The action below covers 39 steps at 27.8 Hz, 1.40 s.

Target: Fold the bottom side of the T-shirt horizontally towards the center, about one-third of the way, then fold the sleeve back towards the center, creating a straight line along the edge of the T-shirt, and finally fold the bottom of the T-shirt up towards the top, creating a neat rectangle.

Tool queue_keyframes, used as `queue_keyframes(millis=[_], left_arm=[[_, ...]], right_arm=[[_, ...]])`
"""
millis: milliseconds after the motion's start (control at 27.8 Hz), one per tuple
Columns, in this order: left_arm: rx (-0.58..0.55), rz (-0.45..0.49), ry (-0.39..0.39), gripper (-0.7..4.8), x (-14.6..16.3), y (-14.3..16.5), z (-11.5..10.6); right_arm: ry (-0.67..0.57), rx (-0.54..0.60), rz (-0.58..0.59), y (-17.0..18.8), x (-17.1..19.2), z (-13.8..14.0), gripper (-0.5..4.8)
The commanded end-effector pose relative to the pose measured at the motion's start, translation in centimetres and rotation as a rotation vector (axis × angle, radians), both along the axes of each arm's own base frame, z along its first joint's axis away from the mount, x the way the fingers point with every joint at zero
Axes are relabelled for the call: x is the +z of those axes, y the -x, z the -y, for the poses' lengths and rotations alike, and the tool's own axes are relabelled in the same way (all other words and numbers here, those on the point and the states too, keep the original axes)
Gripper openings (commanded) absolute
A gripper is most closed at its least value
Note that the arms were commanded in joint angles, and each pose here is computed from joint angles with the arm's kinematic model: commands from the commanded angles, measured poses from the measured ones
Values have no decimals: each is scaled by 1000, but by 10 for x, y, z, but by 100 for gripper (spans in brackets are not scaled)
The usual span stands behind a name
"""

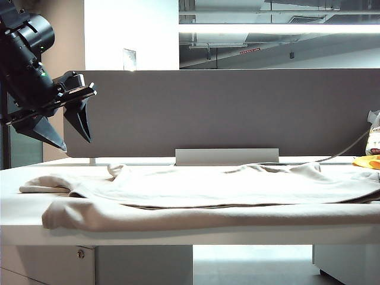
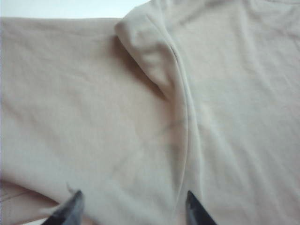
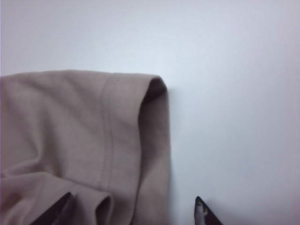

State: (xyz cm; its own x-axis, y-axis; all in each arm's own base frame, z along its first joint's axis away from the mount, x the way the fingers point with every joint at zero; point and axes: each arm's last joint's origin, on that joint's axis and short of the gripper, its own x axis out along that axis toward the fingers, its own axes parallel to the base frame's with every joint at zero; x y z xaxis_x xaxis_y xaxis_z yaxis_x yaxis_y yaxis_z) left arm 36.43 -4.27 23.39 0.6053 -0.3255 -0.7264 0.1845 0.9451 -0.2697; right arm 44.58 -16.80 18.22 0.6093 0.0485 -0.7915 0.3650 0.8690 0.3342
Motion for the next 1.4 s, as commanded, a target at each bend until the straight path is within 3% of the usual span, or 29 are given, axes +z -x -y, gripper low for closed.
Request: queue_keyframes(millis=[36,252,467,719,1115,1259,1402], left_arm=[[-6,11,3,278,2,0,1],[-6,6,3,278,2,0,1],[-6,6,2,278,2,0,1],[-6,6,3,278,2,0,1],[-10,3,6,278,2,0,1],[-66,-19,69,278,1,2,3],[-76,-26,80,278,1,3,4]], right_arm=[[-3,2,-4,0,-2,1,328],[-35,4,-31,-1,-13,1,312],[-75,36,-43,-3,-21,-4,141],[-96,58,-33,-4,-21,-8,-3],[-178,121,42,-10,-10,-16,-7],[-191,158,64,-13,-4,-26,-7],[-199,204,79,-20,3,-42,-7]])
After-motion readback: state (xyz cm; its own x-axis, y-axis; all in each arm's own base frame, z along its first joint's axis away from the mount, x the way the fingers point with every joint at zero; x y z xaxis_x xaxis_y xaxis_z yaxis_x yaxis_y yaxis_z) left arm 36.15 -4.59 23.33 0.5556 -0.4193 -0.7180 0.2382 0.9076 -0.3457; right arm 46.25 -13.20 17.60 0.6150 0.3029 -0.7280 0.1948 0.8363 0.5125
